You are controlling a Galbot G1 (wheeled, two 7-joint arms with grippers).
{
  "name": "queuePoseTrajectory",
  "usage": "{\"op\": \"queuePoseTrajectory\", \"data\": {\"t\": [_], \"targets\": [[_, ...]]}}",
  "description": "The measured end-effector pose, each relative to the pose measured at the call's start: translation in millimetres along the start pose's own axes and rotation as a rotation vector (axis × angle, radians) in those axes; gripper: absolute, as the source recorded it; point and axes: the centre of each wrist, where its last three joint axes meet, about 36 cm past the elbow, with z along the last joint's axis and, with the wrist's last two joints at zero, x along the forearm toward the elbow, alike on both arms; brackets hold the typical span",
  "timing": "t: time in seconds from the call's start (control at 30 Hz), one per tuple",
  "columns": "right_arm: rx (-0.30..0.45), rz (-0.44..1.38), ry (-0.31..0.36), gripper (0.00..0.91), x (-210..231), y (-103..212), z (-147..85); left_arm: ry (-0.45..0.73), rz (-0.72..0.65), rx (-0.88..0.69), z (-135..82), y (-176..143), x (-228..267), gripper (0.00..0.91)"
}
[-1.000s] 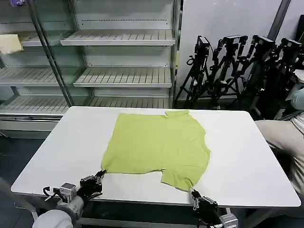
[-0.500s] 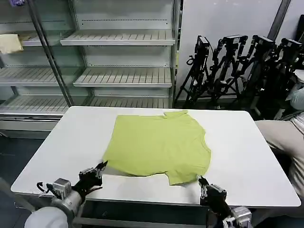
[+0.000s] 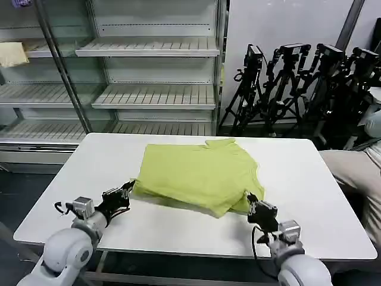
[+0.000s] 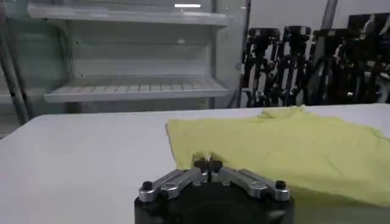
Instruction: Fold and organize the clothes.
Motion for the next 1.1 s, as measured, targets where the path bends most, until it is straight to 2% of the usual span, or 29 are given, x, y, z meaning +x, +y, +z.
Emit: {"op": "queuePoseTrajectory", "data": {"t": [0.57, 0.93, 0.97, 1.0, 1.1], "targets": [[0.051, 0.022, -0.031, 0.000, -79, -20, -18, 0.026, 0.009, -0.037, -2, 12, -52, 0.010], [0.070, 0.016, -0.014, 0.000, -105, -27, -15, 0.047, 0.001, -0.064, 1, 18, -78, 0.020], [0.069, 0.015, -0.012, 0.907, -108, -28, -15, 0.051, -0.003, -0.066, 2, 19, -79, 0.766], [0.070, 0.015, -0.009, 0.907, -110, -28, -14, 0.055, -0.006, -0.069, 2, 20, -80, 0.907], [0.073, 0.008, 0.002, 0.907, -116, -26, -11, 0.069, -0.015, -0.080, 4, 22, -80, 0.907]]}}
